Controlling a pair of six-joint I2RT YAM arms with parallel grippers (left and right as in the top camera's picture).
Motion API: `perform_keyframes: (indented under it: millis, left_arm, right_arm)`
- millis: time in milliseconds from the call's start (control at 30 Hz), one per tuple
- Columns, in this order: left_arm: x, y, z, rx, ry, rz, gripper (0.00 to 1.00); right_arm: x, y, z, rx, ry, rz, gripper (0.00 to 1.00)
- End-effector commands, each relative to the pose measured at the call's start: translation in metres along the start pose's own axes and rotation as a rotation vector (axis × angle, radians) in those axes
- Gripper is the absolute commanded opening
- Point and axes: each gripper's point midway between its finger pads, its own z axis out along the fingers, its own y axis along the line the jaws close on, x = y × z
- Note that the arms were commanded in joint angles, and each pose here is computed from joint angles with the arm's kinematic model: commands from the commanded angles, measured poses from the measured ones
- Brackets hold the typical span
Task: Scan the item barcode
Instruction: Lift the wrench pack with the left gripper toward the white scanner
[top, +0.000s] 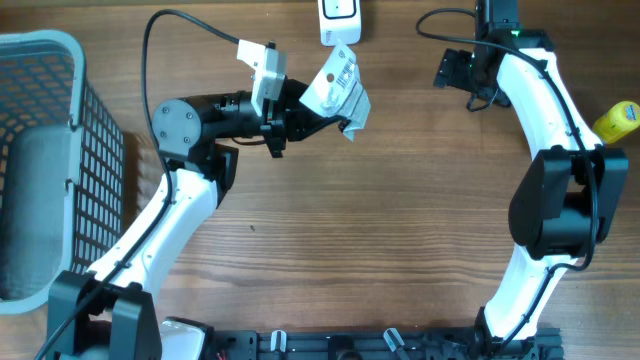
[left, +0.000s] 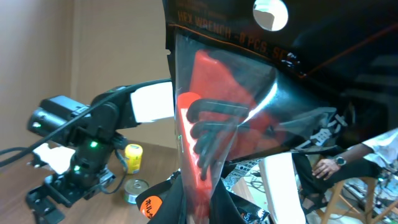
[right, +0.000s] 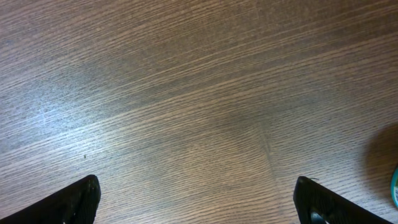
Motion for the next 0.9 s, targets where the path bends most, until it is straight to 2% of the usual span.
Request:
perform_keyframes:
  millis: [0,100,200,300,600,867]
  left_arm:
    - [-0.007,-0.008,0.007,0.015,-0.017,0.026,0.04]
    - [0.004,0.007,0.006,-0.018,0.000,-0.072,0.04]
    - [0.021,0.042,-0.005,-0.143,0.000,-0.261,0.04]
    - [0.036,0.079,-0.024,-0.307,-0.017,-0.342,0.04]
    - [0.072,0.161,-0.077,-0.818,-0.054,-0.392,0.04]
    - [0.101,0.214,-0.096,-0.977,-0.041,-0.412,0.04]
  right_arm:
    - [0.001,-0.001,0.008,0.024,0.004,-0.019,1.00]
    - [0.001,-0.001,0.008,0.023,0.002,-0.018,1.00]
    - [0.001,-0.001,0.008,0.022,0.002,-0.018,1.00]
    - [0.001,-0.001,0.008,0.023,0.004,-0.018,1.00]
    - [0.002,-0.001,0.008,0.024,0.007,-0.018,1.00]
    - [0.004,-0.002,0.008,0.027,0.015,-0.008,0.99]
